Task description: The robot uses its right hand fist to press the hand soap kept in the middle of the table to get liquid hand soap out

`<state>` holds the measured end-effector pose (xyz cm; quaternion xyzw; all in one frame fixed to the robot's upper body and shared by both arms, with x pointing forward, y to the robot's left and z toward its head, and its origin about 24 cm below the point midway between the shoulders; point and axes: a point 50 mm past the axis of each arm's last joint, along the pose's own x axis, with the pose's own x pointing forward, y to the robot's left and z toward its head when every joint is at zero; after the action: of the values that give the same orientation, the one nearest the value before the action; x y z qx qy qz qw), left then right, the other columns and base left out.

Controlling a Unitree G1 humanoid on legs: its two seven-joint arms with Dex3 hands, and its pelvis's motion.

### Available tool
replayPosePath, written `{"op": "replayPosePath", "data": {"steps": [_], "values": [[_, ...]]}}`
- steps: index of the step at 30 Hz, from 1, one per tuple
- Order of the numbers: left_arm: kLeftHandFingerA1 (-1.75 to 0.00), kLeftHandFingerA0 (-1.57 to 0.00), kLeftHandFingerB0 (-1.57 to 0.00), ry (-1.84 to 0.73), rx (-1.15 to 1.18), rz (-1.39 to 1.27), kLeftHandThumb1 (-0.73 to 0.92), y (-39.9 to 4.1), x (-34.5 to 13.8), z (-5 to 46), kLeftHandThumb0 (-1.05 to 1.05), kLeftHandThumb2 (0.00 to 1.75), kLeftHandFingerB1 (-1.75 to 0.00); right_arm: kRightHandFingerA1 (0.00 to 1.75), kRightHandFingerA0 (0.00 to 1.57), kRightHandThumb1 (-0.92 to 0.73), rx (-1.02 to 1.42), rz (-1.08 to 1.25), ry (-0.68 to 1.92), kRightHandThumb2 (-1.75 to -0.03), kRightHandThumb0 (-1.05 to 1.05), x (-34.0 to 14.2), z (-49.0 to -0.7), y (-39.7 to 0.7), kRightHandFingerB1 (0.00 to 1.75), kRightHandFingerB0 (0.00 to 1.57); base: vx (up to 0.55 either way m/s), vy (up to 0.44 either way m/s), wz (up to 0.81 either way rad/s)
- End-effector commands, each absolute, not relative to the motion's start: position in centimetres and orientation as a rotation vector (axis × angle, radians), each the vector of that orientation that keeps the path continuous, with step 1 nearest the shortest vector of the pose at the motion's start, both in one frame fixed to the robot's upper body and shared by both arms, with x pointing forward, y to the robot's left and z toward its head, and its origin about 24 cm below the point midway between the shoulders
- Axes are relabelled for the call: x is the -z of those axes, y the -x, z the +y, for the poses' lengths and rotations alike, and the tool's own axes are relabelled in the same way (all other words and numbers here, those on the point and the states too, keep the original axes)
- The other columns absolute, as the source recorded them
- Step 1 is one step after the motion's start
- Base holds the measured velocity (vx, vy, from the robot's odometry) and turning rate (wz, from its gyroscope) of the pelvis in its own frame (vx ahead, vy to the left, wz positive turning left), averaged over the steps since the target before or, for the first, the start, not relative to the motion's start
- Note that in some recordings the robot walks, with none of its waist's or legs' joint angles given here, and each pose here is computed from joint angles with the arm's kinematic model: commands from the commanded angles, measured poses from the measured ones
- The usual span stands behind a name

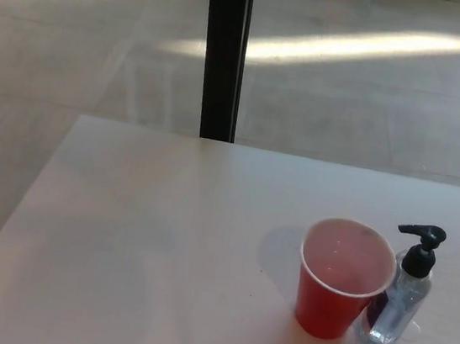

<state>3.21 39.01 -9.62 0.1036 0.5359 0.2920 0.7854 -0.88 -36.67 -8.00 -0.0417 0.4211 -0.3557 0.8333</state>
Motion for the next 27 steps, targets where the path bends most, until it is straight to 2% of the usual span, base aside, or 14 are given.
{"op": "replayPosePath", "data": {"steps": [1, 6, 7, 8, 11, 15, 16, 17, 18, 19, 22, 23, 24, 27], "values": [[-0.64, -0.75, -0.57, -0.198, -0.741, 1.093, 0.7, -3.2, 8.5, 40.6, -0.54, 0.61, -0.5, 1.4, 0.68, -0.5, 1.033, 0.701, -0.079, -0.92, -0.61, 5.8, -39.0, 1.0, 0.62, 0.16, 0.0, 0.0, 0.0], [-0.66, -0.75, -0.57, -0.184, -0.733, 1.087, 0.7, -3.2, 8.6, 40.3, -0.56, 0.61, -0.51, 1.49, 0.66, -0.61, 1.126, 0.484, -0.164, -0.95, -0.66, 2.3, -42.2, -3.4, 0.43, 0.0, 0.0, 0.0, 0.0], [-0.67, -0.79, -0.62, -0.19, -0.747, 1.094, 0.69, -3.2, 8.7, 40.3, -0.56, 0.61, -0.52, 1.31, 0.21, -0.59, 1.113, 0.452, -0.139, -0.88, -0.77, 1.3, -42.5, -4.4, 0.54, 0.0, 0.0, 0.0, 0.0], [-0.64, -0.77, -0.61, -0.184, -0.753, 1.094, 0.69, -3.3, 8.7, 40.3, -0.56, 0.61, -0.51, 1.07, 0.09, -0.59, 1.112, 0.408, -0.158, -0.9, -0.75, 0.4, -42.8, -5.5, 0.57, 0.0, 0.0, 0.0, 0.0], [-0.66, -0.79, -0.6, -0.194, -0.743, 1.099, 0.7, -3.2, 8.7, 40.4, -0.57, 0.61, -0.51, 1.03, 0.21, -0.58, 1.125, 0.298, -0.173, -0.96, -0.68, -1.8, -43.7, -8.2, 0.67, 0.01, 0.0, 0.0, 0.0], [-0.63, -0.76, -0.58, -0.194, -0.739, 1.103, 0.71, -3.2, 8.7, 40.3, -0.55, 0.61, -0.5, 0.73, 0.95, -0.57, 1.065, 0.056, -0.161, -1.06, -0.64, -9.0, -44.4, -14.8, 0.67, 0.28, 0.0, 0.0, 0.0], [-0.65, -0.78, -0.59, -0.188, -0.739, 1.097, 0.7, -3.1, 8.7, 40.3, -0.55, 0.61, -0.52, 0.77, 1.12, -0.44, 1.029, -0.068, -0.167, -1.15, -0.65, -12.2, -43.7, -17.2, 0.72, 0.54, 0.0, 0.0, 0.0], [-0.65, -0.78, -0.59, -0.188, -0.739, 1.097, 0.7, -3.1, 8.7, 40.3, -0.55, 0.61, -0.52, 0.77, 1.12, -0.44, 1.031, -0.066, -0.169, -1.15, -0.65, -12.3, -43.7, -17.2, 0.72, 0.54, 0.0, 0.0, 0.0], [-0.65, -0.77, -0.6, -0.193, -0.738, 1.098, 0.7, -3.1, 8.7, 40.3, -0.55, 0.61, -0.52, 0.82, 1.28, -0.35, 0.966, -0.148, -0.193, -1.15, -0.48, -14.3, -43.0, -18.6, 0.57, 0.87, 0.0, 0.0, 0.0], [-0.65, -0.77, -0.6, -0.195, -0.736, 1.1, 0.7, -3.1, 8.7, 40.3, -0.55, 0.61, -0.52, 0.82, 1.28, -0.35, 0.941, -0.181, -0.203, -1.15, -0.48, -15.2, -42.7, -19.1, 0.57, 0.87, 0.0, 0.0, 0.0], [-0.65, -0.79, -0.6, -0.198, -0.738, 1.1, 0.7, -3.1, 8.8, 40.2, -0.56, 0.61, -0.51, 1.48, 0.95, -0.53, 0.837, -0.254, -0.184, -0.97, -0.18, -18.5, -40.9, -21.2, 0.91, 0.89, 0.0, 0.0, 0.0], [-0.65, -0.79, -0.6, -0.205, -0.737, 1.1, 0.7, -3.1, 8.8, 40.2, -0.56, 0.61, -0.51, 1.48, 0.95, -0.53, 0.801, -0.273, -0.185, -0.97, -0.18, -19.3, -40.3, -21.6, 0.91, 0.89, 0.0, 0.0, 0.0], [-0.67, -0.81, -0.63, -0.212, -0.741, 1.103, 0.7, -3.1, 8.8, 40.2, -0.55, 0.61, -0.53, 1.75, 0.82, -0.63, 0.758, -0.325, -0.186, -0.94, -0.05, -20.8, -38.7, -23.2, 1.31, 0.74, 0.0, 0.0, 0.0], [-0.64, -0.77, -0.61, -0.209, -0.733, 1.102, 0.71, -3.0, 8.8, 40.2, -0.56, 0.61, -0.52, 1.75, 0.84, -0.72, 0.653, -0.372, -0.233, -1.02, 0.0, -22.1, -36.4, -25.3, 1.45, 0.63, 0.0, 0.0, 0.0]]}}
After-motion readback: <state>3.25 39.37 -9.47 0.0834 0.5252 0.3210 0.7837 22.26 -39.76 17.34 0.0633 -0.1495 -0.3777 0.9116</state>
